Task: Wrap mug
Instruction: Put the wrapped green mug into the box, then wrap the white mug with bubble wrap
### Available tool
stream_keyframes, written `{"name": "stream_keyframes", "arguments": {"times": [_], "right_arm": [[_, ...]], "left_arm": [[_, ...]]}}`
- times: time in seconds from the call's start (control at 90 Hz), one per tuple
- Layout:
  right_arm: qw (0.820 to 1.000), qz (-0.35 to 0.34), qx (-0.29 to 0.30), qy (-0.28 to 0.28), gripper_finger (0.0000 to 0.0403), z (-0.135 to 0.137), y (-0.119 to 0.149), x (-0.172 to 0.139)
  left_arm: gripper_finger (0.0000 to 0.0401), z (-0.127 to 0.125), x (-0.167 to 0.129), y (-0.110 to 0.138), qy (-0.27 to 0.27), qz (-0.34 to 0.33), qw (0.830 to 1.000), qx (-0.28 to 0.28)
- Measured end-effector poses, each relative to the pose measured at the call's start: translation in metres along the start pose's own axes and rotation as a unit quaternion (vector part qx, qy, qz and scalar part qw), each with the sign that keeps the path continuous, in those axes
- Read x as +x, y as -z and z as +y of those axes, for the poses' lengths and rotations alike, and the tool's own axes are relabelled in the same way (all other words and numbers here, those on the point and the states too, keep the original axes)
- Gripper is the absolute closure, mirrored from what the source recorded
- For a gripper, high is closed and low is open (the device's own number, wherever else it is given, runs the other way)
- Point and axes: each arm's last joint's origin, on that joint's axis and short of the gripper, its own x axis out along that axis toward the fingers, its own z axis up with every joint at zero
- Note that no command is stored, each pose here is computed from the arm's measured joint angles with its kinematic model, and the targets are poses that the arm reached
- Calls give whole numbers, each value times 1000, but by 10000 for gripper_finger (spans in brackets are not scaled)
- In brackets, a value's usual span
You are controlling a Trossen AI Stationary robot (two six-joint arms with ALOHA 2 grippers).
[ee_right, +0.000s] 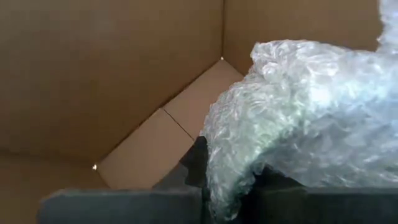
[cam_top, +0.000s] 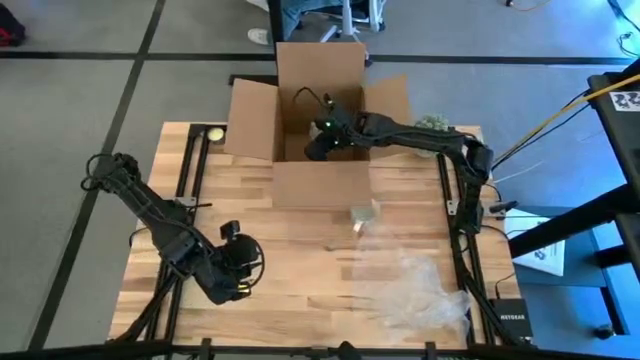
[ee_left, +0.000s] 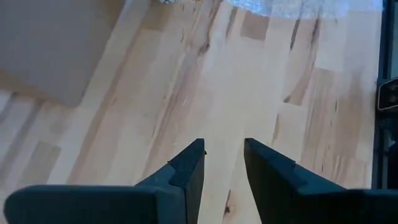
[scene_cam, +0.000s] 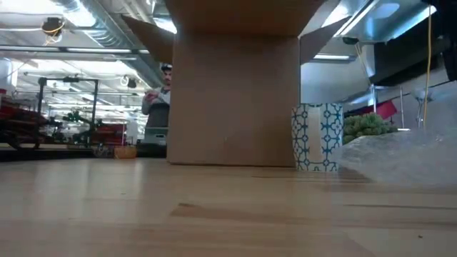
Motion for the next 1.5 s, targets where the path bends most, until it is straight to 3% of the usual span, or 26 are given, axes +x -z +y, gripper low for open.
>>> {"name": "stream_keyframes", "arguments": {"times": [0.156, 0.333, 0.478, 0.644, 0.889, 1.078, 1.256, 1.5], "right_arm": [[998, -10, 68, -10, 344, -2, 8, 10], [994, 4, 112, 3, 267, -7, 19, 21], [993, -2, 119, 4, 200, -11, 16, 23], [995, -24, 97, -31, 149, -2, -12, 1], [997, -27, 62, -26, 137, 7, -55, -58], [999, -26, 18, -26, 137, 20, -71, -110], [998, -11, -47, -28, 137, 50, -61, -145], [991, 15, -134, -12, 137, 98, -25, -169]], "left_arm": [[303, 0, 0, 0, 0, 0, 1000, 1], [303, 0, 0, 0, 0, 0, 1000, 0], [303, 0, 0, 0, 3, 4, 1000, -2], [303, -1, -1, 1, 6, 6, 1000, 0], [303, -1, -1, 1, 6, 6, 1000, 4], [303, -1, -1, 2, 7, 6, 1000, 6], [303, -4, -3, 4, 11, 5, 1000, 11], [303, -4, -4, 5, 12, 4, 1000, 11]]}}
